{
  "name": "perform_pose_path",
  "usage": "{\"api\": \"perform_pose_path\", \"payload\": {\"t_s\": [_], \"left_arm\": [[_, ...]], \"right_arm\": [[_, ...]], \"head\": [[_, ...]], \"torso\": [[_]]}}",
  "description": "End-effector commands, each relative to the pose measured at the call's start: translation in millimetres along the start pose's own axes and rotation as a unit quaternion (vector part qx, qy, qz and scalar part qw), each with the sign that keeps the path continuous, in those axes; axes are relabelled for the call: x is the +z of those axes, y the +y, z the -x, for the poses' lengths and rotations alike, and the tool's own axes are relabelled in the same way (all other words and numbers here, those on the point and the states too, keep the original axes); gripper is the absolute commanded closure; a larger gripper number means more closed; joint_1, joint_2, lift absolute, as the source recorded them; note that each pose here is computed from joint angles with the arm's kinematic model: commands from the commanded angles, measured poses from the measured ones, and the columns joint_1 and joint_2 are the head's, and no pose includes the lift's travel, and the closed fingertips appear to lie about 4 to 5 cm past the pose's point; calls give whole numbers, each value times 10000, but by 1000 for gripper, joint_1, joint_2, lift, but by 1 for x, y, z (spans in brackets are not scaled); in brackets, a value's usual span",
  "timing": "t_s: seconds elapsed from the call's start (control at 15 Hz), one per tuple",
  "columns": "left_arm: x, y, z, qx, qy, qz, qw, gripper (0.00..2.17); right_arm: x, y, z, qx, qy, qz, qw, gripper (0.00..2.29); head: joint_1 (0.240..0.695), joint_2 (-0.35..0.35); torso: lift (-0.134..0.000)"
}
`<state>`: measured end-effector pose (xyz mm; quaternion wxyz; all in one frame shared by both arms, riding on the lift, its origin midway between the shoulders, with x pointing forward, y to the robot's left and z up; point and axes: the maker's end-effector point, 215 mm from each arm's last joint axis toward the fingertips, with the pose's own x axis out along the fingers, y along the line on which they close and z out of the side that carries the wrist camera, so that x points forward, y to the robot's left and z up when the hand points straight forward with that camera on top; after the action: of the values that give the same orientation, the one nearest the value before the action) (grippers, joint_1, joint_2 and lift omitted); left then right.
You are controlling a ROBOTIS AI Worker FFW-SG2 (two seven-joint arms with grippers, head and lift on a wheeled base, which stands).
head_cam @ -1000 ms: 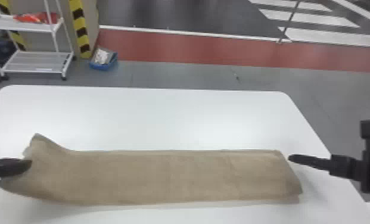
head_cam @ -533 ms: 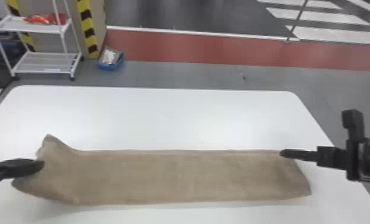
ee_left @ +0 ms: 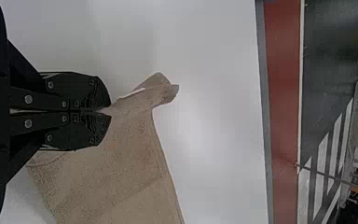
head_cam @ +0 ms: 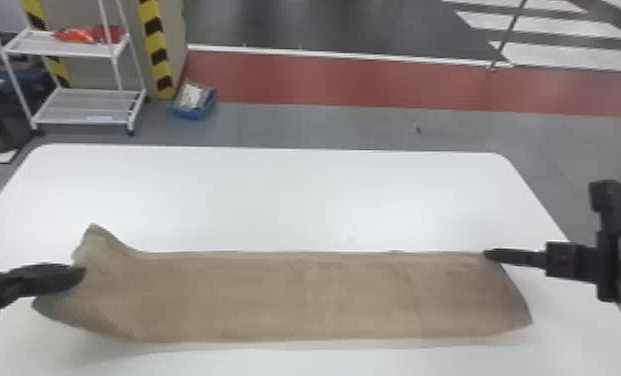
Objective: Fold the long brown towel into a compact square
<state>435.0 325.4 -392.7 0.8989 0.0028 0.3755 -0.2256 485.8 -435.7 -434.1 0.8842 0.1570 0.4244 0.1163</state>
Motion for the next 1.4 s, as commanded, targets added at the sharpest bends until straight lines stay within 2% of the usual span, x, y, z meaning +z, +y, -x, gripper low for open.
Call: {"api": "perform_pose_path", "payload": {"t_s": [0.0,0.2,0.67,0.87,0.93,1.0,1.07,1.13,1.33], "left_arm": [[2,-1,0,-5,-24,-49,10000,1787],[2,0,0,-3,-25,-59,10000,1787],[-7,3,-6,-18,33,-99,9999,1787],[-9,5,-4,-2,39,-81,10000,1787],[-9,5,-4,-2,39,-81,10000,1787],[-7,4,-5,-10,26,-88,10000,1787],[-8,3,-6,-17,41,-94,9999,1787],[-8,3,-6,-8,43,-104,9999,1787],[-8,0,-8,-24,70,-141,9999,1787]], "right_arm": [[9,-4,6,23,-163,-79,9998,1301],[24,-4,10,168,-536,194,9982,1301],[14,-29,-27,-295,-158,928,9951,1301],[12,-31,-28,-323,-116,928,9951,1295],[12,-31,-28,-318,-107,906,9953,1082],[13,-32,-24,-324,-178,788,9962,471],[13,-32,-20,-319,-233,693,9968,151],[13,-33,-14,-309,-304,608,9972,66],[14,-36,7,-329,-426,330,9980,66]], "head": [[695,-130],[695,-143],[695,-148],[695,-151],[695,-150],[695,-149],[695,-149],[695,-150],[695,-161]], "torso": [[-124],[-124],[-124],[-124],[-124],[-124],[-124],[-124],[-124]]}}
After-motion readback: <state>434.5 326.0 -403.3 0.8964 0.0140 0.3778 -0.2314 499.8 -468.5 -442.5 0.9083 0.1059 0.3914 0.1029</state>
